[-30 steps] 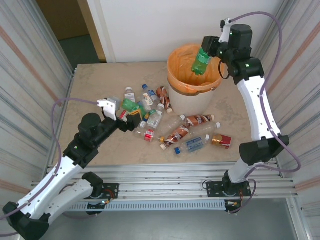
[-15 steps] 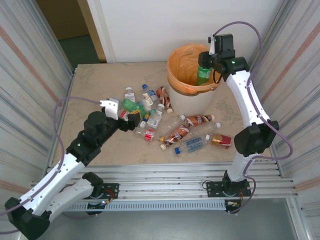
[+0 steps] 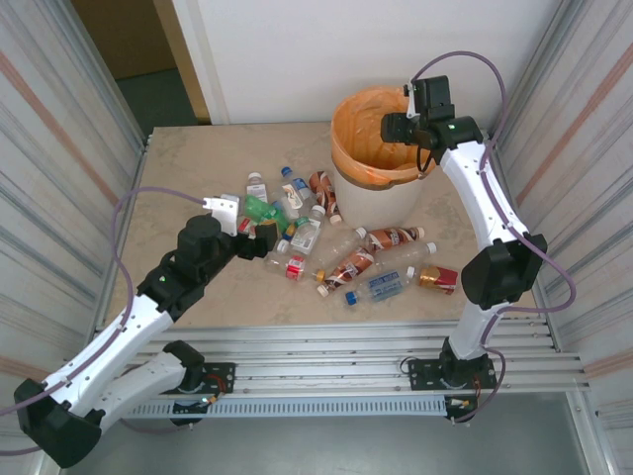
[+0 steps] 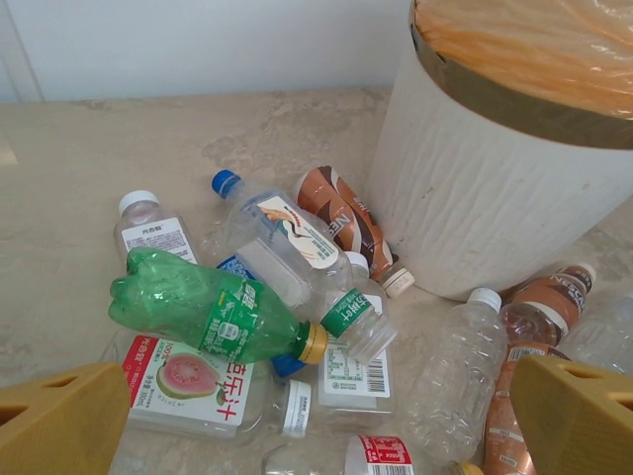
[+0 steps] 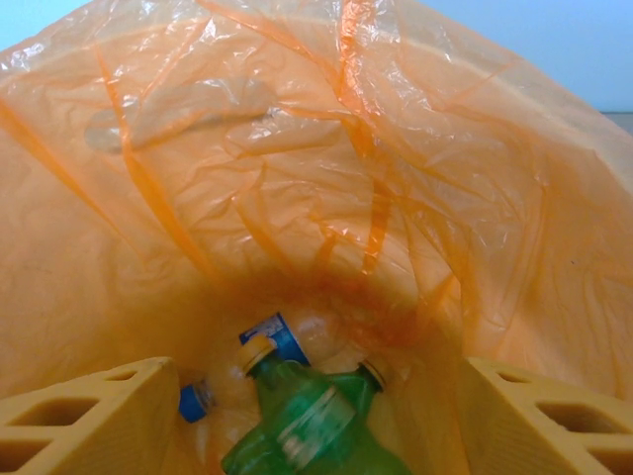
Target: Put the plastic bottles in the bin
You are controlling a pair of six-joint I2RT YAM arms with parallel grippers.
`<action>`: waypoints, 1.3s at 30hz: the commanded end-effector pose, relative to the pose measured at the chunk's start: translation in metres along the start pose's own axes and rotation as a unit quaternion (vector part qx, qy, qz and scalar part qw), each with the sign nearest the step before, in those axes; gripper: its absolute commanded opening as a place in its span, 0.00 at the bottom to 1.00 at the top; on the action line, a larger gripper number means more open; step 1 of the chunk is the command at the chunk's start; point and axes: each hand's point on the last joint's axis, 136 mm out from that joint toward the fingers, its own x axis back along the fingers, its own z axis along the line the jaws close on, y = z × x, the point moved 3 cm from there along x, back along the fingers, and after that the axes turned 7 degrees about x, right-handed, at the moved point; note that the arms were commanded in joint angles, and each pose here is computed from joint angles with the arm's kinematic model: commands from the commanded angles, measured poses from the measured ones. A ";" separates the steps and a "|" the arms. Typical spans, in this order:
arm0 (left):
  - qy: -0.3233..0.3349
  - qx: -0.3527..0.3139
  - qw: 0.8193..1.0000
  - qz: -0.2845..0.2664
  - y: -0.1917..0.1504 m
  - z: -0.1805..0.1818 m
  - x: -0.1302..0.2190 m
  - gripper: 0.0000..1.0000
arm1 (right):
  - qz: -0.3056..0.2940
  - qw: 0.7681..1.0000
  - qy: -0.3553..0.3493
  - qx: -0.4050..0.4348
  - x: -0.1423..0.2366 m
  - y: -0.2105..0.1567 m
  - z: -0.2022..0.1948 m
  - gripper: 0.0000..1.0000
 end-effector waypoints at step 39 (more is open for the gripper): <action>0.017 0.043 0.998 -0.032 0.008 0.017 0.000 0.99 | 0.166 0.888 -0.209 -0.376 0.137 -0.286 -0.053 0.98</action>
